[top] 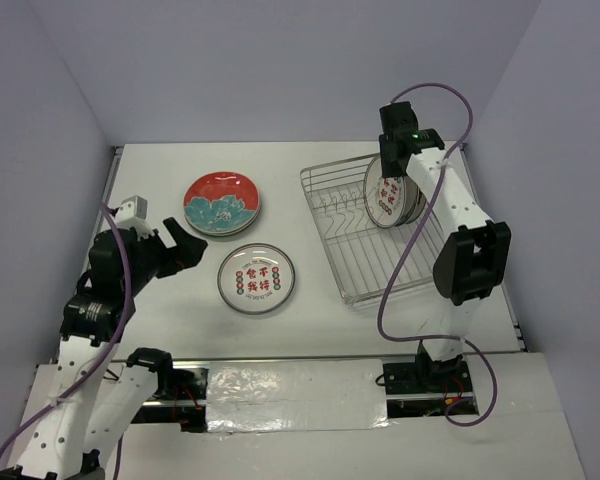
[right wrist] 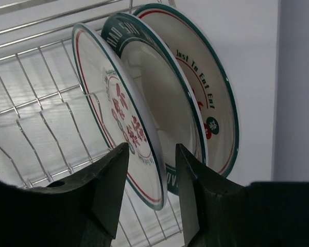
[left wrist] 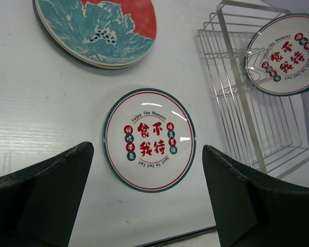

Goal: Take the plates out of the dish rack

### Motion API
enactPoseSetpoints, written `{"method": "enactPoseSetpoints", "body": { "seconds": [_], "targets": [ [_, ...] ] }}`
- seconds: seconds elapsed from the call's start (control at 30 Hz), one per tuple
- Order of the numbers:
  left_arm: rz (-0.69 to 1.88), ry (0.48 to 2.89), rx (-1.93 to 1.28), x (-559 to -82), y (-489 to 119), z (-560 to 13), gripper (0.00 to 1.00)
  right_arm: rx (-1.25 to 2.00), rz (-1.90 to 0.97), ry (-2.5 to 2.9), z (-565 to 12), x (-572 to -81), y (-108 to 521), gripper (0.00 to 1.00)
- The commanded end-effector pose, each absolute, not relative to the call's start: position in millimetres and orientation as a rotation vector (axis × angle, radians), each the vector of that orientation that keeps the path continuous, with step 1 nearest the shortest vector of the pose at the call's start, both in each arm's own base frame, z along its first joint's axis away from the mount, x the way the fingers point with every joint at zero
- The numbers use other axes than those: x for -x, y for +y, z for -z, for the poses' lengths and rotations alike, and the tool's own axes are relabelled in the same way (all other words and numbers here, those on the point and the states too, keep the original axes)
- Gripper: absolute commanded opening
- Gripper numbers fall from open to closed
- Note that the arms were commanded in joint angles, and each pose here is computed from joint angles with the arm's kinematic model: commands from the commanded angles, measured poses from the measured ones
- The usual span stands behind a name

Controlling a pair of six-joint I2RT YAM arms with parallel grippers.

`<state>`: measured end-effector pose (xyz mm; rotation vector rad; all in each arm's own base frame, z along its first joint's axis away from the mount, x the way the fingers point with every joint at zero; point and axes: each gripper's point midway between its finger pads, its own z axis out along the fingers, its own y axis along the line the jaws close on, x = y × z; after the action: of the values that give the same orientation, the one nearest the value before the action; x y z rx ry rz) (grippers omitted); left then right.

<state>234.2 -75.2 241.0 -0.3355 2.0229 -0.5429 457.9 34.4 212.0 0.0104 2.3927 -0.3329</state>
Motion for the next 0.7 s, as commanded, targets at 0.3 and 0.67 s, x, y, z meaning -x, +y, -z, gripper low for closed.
{"method": "enactPoseSetpoints", "body": {
  "seconds": [0.3, 0.67],
  "targets": [
    [0.514, 2.113, 0.193, -225, -80, -227, 1.00, 0.007, 0.505, 2.250, -233, -464, 28, 0.04],
    [0.590, 2.060, 0.151, -232, -92, -248, 1.00, 0.011, 0.574, 1.954, -383, -410, 42, 0.00]
  ]
}}
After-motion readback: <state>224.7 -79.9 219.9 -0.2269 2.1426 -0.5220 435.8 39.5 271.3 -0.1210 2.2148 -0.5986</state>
